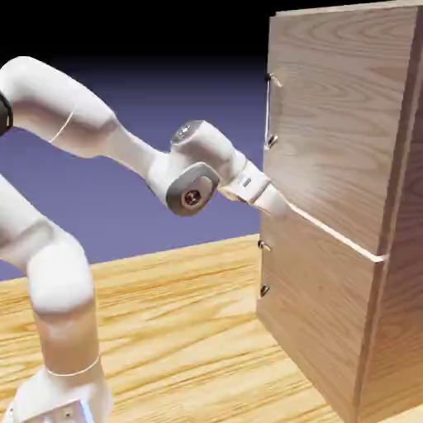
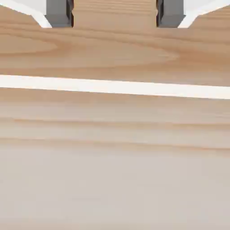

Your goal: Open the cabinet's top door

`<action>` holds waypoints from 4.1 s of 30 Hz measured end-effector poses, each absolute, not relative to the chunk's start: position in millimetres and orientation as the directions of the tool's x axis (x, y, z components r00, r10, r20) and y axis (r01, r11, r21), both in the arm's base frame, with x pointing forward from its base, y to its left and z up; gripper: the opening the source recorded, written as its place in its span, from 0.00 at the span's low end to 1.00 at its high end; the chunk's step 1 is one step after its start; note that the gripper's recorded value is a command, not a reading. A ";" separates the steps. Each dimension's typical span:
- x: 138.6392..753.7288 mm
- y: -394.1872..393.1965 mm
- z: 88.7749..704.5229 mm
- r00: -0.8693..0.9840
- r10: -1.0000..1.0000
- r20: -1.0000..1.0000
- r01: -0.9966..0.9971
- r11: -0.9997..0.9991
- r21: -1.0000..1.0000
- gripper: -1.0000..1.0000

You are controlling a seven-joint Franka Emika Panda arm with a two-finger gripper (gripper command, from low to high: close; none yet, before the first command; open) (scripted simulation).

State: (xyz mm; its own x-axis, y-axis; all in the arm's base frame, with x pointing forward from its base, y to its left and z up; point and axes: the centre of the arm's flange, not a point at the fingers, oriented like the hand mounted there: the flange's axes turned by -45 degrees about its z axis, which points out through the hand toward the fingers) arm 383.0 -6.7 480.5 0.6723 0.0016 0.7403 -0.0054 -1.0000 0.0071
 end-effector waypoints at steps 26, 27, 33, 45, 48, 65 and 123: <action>294.5 -2.1 613.7 0.291 -0.199 0.936 -0.143 -0.976 -0.164 0.50; 293.0 1.8 615.4 0.275 -0.196 0.941 -0.139 -0.977 -0.162 0.50; 290.4 27.1 619.3 0.177 -0.155 0.972 -0.110 -0.984 -0.137 0.50; 320.9 73.8 596.8 0.000 0.000 1.000 -0.049 -0.999 0.000 0.50; 345.3 73.6 597.4 0.000 0.002 1.000 -0.050 -0.999 0.002 0.50; 261.9 7.2 596.8 0.000 0.000 1.000 0.294 -0.956 0.000 0.00; 148.2 -376.7 596.9 0.000 0.000 1.000 0.993 -0.118 0.000 0.00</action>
State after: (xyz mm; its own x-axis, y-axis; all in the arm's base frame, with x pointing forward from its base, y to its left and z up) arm 148.2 -376.7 596.9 0.0003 0.0003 1.0000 0.9930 -0.1181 -0.0002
